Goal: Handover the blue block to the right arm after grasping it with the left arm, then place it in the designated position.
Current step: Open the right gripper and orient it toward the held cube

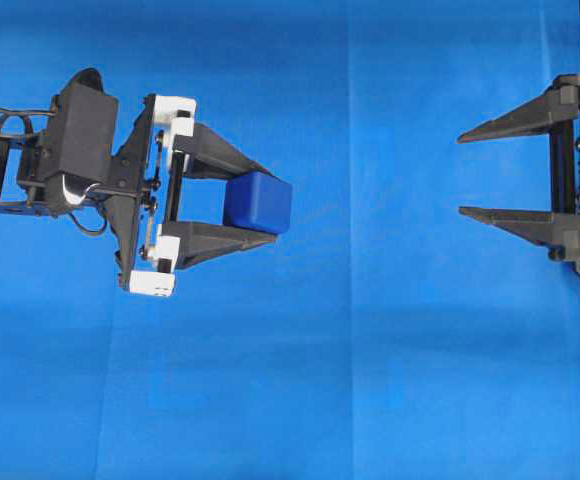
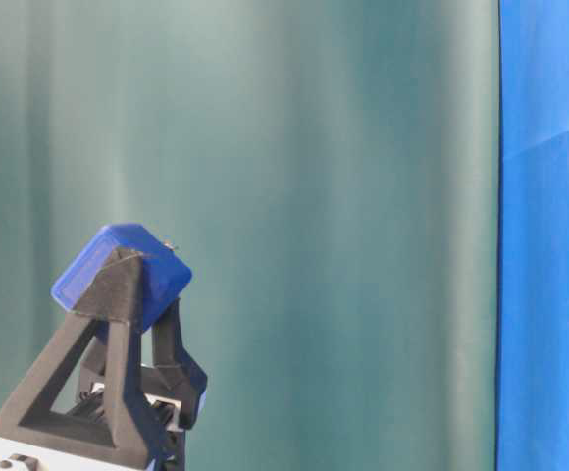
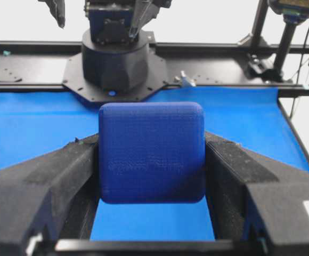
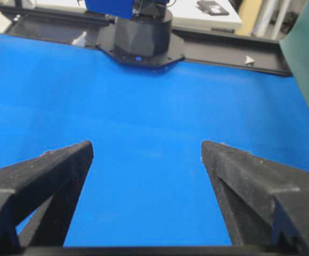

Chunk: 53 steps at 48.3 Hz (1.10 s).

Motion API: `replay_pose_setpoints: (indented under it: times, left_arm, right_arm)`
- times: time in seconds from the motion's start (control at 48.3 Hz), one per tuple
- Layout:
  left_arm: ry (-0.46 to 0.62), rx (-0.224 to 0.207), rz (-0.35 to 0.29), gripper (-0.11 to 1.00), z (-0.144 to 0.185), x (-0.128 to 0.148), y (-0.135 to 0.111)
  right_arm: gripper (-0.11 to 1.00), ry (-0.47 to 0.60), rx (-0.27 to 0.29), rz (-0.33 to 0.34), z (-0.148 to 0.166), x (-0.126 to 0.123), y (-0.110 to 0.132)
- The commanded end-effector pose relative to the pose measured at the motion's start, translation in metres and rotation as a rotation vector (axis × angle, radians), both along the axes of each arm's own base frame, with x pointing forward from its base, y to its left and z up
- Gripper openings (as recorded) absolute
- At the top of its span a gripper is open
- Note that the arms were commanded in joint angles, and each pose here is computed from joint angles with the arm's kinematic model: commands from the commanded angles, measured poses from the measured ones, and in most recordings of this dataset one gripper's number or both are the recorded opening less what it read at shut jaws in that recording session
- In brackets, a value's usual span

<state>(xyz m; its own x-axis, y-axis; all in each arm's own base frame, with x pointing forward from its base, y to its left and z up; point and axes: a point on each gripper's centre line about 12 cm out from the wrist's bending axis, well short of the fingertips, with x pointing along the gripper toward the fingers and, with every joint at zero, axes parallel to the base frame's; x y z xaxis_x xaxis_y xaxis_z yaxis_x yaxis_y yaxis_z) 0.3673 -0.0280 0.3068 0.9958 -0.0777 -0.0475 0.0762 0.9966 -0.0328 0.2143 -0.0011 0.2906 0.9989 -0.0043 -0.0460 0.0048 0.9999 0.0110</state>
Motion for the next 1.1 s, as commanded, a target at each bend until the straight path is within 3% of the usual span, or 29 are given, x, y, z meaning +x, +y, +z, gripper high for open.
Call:
replay_pose_setpoints:
  times: [0.0,0.248,0.456,0.683,0.766,0.89,1.077]
  left_arm:
    - [-0.041,-0.002,0.002,0.49,0.013,-0.003,0.001]
    - [-0.044,-0.005,0.002,0.49,0.014,-0.003,0.001]
    - [-0.049,-0.005,0.002,0.49,0.015,-0.002,0.001]
    - [-0.052,-0.007,0.001,0.49,0.015,-0.002,0.001]
    - [-0.05,-0.008,0.002,0.49,0.014,-0.002,0.001]
    - [-0.05,-0.009,0.001,0.49,0.014,-0.002,0.001]
    - [-0.05,-0.01,0.003,0.49,0.014,-0.002,0.001]
  right_arm:
    - [0.95,-0.046,-0.039,0.009,0.014,0.003,0.001]
    - [0.95,-0.054,-0.264,0.046,0.017,0.003,0.005]
    - [0.95,-0.064,-0.551,0.081,0.019,0.004,0.009]
    - [0.95,-0.078,-0.925,0.118,0.019,0.004,0.012]
    - [0.95,-0.082,-1.019,0.126,0.018,0.004,0.013]
    - [0.95,-0.085,-1.112,0.136,0.018,0.004,0.014]
    - [0.95,-0.087,-1.153,0.138,0.018,0.004,0.014]
